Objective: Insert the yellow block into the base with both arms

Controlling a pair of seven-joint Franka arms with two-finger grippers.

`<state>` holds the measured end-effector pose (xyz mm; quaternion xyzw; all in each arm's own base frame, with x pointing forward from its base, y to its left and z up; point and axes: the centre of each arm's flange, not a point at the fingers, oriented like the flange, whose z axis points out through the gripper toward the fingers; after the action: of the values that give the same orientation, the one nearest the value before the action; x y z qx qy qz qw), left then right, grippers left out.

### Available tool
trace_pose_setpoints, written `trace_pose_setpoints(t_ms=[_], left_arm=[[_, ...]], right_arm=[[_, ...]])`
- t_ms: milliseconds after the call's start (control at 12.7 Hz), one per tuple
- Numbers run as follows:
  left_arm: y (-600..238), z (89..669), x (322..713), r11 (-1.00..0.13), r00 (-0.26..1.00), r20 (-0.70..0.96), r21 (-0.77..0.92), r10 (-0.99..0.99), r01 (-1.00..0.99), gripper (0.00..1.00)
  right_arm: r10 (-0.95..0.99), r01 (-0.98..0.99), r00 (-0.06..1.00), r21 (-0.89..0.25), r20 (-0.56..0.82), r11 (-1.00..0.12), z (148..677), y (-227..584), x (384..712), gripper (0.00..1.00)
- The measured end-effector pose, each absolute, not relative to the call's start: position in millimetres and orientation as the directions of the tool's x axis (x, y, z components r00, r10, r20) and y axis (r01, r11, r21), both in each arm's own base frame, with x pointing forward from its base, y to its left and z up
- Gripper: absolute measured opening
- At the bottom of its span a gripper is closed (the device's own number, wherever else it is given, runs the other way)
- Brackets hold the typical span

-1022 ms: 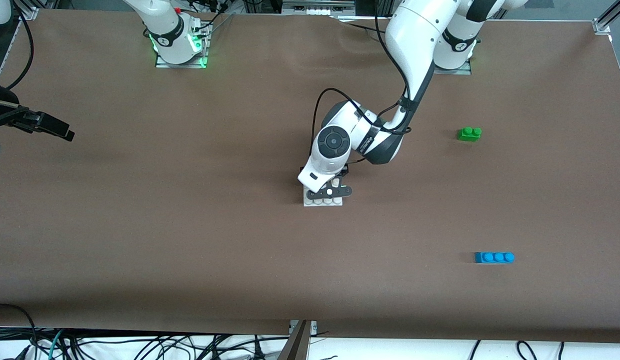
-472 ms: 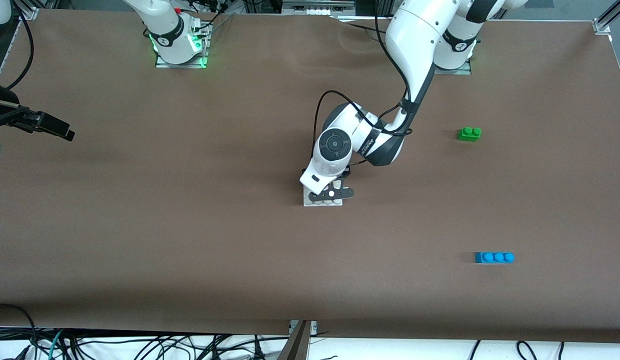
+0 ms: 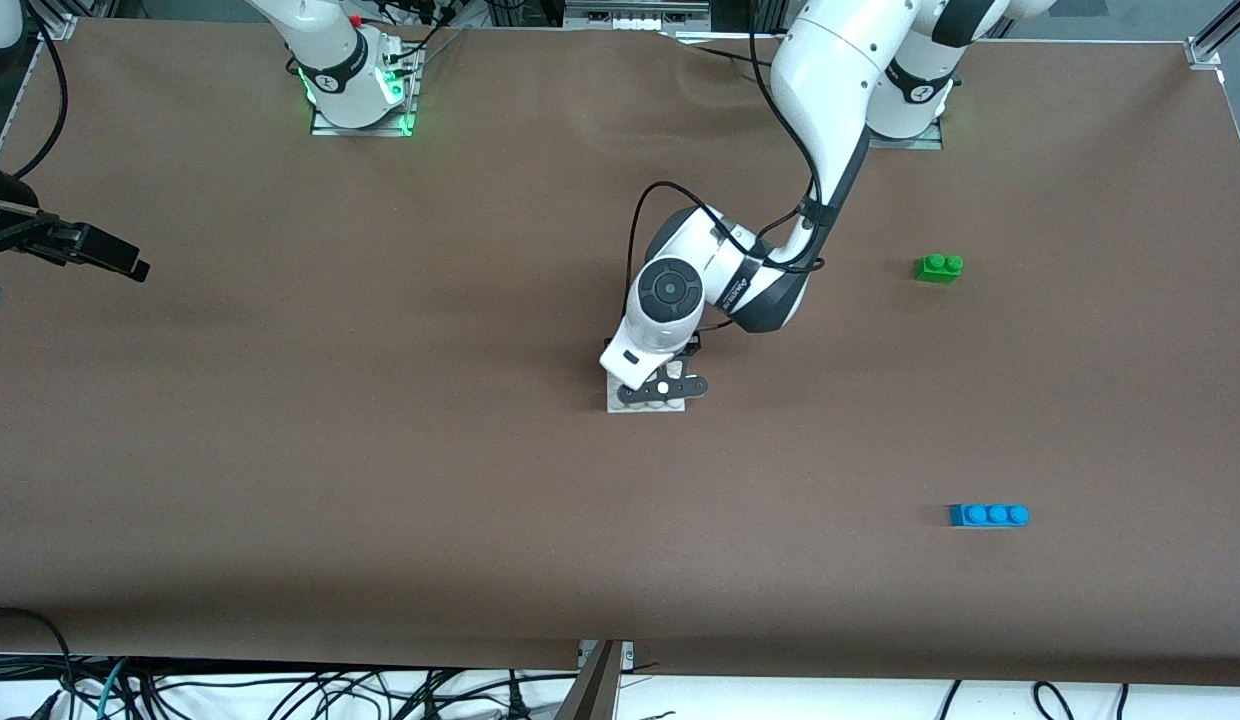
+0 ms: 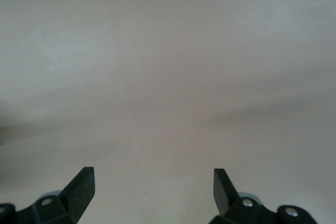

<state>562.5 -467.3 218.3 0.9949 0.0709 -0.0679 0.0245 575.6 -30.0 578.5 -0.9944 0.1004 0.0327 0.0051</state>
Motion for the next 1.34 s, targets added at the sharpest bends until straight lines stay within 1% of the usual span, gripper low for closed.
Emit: trace_pose_setpoints(t_ms=[157,551,629,708,787,865,1101,1337], left_arm=[[-465,208,562,-0.987,0.976,-0.156,0.031,0.150,0.157,0.68],[-460,208,564,-0.980,0.963,-0.198,0.039,0.184,0.195,0.68],[-459,208,564,-0.980,0.961,-0.207,0.031,0.185,0.195,0.74],[-456,213,566,-0.980,0.959,-0.212,0.022,0.188,0.197,0.85],[-452,224,569,-0.980,0.957,-0.219,0.016,0.191,0.199,0.97],[-447,241,572,-0.979,0.955,-0.223,0.015,0.194,0.203,1.00],[-417,310,585,-0.975,0.949,-0.237,0.025,0.208,0.220,1.00],[-341,384,600,-0.979,0.961,-0.222,0.084,0.165,0.187,1.00]], right_arm=[[-0.199,-0.200,0.978,-0.004,-0.066,-0.980,579,-30,576,1.00],[-0.199,-0.200,0.978,-0.004,-0.066,-0.980,578,-30,576,1.00],[-0.199,-0.200,0.978,-0.004,-0.066,-0.980,578,-30,576,1.00],[-0.199,-0.200,0.978,-0.004,-0.066,-0.980,578,-30,576,1.00],[-0.199,-0.200,0.978,-0.004,-0.066,-0.980,578,-30,576,1.00],[-0.199,-0.200,0.978,-0.004,-0.067,-0.980,578,-30,576,1.00],[-0.199,-0.199,0.978,-0.004,-0.067,-0.980,578,-30,575,1.00],[-0.199,-0.199,0.978,-0.004,-0.067,-0.980,578,-30,575,1.00]])
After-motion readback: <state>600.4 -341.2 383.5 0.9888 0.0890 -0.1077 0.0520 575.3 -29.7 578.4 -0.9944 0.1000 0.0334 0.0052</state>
